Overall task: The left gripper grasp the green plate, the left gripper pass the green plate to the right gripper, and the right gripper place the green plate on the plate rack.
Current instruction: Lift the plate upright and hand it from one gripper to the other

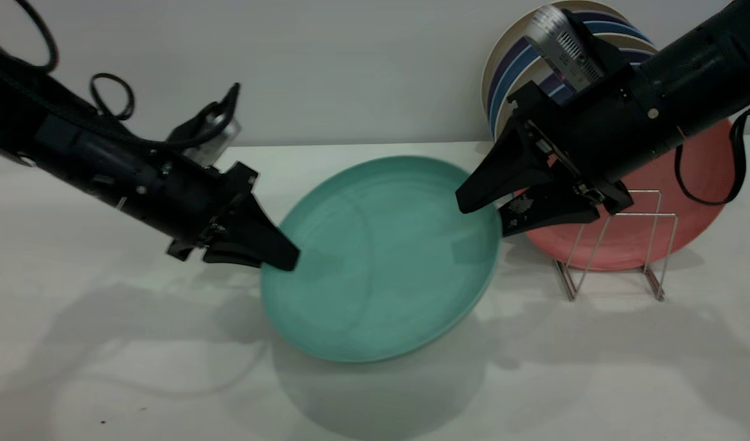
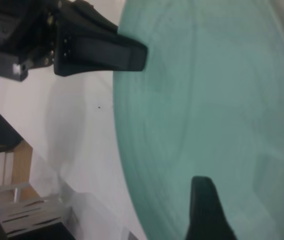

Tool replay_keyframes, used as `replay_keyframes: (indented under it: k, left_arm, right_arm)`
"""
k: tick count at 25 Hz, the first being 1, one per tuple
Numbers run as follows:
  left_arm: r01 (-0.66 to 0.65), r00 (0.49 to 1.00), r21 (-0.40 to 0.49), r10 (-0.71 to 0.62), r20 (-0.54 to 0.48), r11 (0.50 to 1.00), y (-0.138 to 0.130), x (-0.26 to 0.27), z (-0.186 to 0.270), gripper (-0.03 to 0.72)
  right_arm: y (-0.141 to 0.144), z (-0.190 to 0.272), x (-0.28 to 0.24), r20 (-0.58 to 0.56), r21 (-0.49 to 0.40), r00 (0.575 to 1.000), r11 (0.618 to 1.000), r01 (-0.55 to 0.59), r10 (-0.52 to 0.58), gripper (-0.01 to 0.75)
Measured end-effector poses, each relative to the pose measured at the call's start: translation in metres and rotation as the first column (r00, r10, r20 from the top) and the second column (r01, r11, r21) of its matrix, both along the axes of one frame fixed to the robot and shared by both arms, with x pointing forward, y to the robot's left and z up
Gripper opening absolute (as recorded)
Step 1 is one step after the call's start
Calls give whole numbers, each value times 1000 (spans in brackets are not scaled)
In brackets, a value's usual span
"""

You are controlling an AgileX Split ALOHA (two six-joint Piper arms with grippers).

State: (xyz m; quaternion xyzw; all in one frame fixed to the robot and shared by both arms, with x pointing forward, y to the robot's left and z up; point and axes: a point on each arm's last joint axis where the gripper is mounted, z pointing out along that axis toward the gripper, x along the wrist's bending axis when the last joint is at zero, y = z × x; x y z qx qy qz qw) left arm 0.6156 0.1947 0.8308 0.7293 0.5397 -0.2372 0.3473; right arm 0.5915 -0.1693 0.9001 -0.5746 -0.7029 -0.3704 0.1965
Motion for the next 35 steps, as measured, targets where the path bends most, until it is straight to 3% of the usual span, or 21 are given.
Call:
replay_keyframes:
  k: [6,9,12,16,19,27,30,35]
  left_arm:
    - [14,1000,-12,-13,20,1000,-14,-1,1,17]
    - [10,1000,-17,-10,21,1000,-15,-1,1,17]
    - [12,1000,-18,-12,21,1000,-15,-1,1,24]
    - [6,1000,-28,-5,18,1000,-16,-1,2,54]
    - [8,1000,-45,-7,11,999,-17,-2,3,150]
    - [29,999,-72,-26,35,997,-18,-2,19,612]
    - [40,997,-72,-35,76,997,-18,-1,35,678]
    - [82,989,-44,-75,130,996,-8,-2,58,666]
  right_arm:
    - [-1,-1,0,-3,-3,1000,1000,3,-3,452]
    - [-1,-1,1,-1,-5,1000,1000,5,-5,349]
    - [-2,-2,1,0,-11,1000,1000,10,-10,168]
    - [-3,-4,2,8,-34,1000,999,16,-15,132]
    - [-3,-4,2,6,-32,1000,999,15,-15,120]
    - [-4,-6,0,11,-61,1000,998,-20,21,58]
    - [-4,-6,-2,13,-70,999,997,-41,42,51]
    - [-5,-6,-2,17,-83,998,995,-51,52,51]
